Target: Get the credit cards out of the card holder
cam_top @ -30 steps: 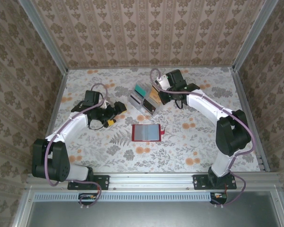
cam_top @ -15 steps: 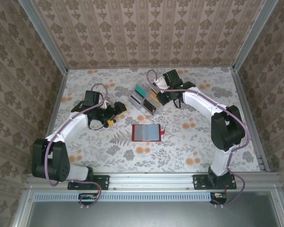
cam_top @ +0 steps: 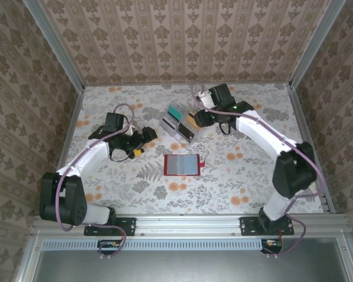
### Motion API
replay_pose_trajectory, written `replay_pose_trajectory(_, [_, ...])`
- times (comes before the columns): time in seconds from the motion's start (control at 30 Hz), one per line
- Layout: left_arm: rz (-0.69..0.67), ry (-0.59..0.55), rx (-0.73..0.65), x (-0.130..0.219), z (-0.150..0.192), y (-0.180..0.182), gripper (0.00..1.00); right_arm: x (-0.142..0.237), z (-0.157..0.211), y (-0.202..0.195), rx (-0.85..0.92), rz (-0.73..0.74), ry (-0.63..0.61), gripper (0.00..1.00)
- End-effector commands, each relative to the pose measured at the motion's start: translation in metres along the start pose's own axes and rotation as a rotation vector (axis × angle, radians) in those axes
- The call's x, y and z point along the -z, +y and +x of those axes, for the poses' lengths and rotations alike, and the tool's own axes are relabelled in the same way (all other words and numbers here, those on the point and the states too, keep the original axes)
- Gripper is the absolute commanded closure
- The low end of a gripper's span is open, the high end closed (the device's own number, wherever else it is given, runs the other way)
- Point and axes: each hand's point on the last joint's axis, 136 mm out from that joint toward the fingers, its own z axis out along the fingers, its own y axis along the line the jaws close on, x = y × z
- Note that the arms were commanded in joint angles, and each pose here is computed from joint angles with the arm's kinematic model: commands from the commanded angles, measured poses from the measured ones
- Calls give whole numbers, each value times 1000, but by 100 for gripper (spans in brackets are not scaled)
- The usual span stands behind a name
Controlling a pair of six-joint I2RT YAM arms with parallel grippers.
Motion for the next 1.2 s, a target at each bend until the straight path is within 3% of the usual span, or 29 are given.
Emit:
replay_pose_trajectory(0.0, [-43,33,-27,-7,9,8,0,27,9,7,-189,20,-33,43])
replay_pose_trajectory(0.27, [-88,119,-98,-36,31,-3,1,26,95,33,-538,81,107,39])
replay_pose_trajectory(0.43, [-112,174,-121,-55,41,-6,14,5,141,65,-612,64,223,40])
replay_pose_trajectory(0.67, [-143,256,-154,-81,61,-6,40,-29,169,86,-655,74,332,44])
replay_pose_trajectory(1.0, [-233,301,-121,-99,65,15,58,-62,179,92,-639,81,387,60])
replay_pose_trajectory(1.17, [-260,321,-97,-106,68,27,62,-69,187,90,-635,103,415,61])
